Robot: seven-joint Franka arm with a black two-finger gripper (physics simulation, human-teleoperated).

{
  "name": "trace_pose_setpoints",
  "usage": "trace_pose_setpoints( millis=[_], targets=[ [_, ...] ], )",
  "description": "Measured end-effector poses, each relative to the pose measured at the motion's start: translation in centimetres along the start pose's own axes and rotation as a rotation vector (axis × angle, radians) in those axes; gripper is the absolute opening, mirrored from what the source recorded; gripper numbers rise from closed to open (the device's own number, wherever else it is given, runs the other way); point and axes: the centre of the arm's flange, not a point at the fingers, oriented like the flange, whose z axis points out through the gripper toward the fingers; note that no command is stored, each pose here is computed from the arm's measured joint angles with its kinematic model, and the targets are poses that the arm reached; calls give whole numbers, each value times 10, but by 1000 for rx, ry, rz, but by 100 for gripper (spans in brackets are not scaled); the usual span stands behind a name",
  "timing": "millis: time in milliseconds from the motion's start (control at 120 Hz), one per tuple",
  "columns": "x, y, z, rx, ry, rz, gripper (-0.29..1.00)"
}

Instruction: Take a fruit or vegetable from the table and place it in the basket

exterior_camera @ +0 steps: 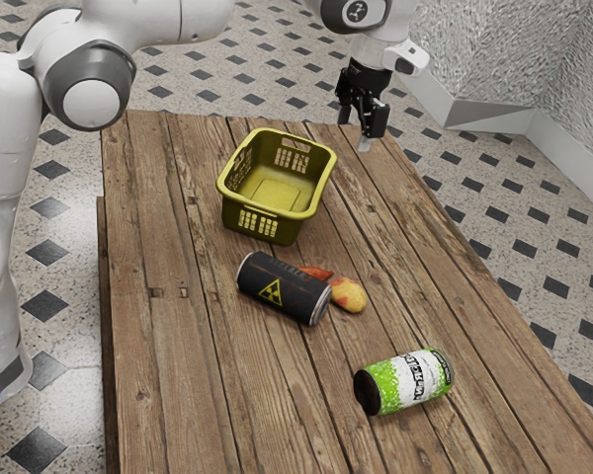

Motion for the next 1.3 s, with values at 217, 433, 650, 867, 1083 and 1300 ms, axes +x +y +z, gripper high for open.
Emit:
trace_pose_setpoints(
  millis=[217,433,650,867,1083,1300],
  targets=[
    [0,0,0,-1,0,4,70],
    [-1,-2,-2,-48,7,-4,70],
    [-7,131,1,-85,1,228,70],
    [-14,169,6,-30,-9,305,70],
    [-3,168,37,-4,-63,345,70],
    [12,170,74,-4,-98,349,70]
  ],
)
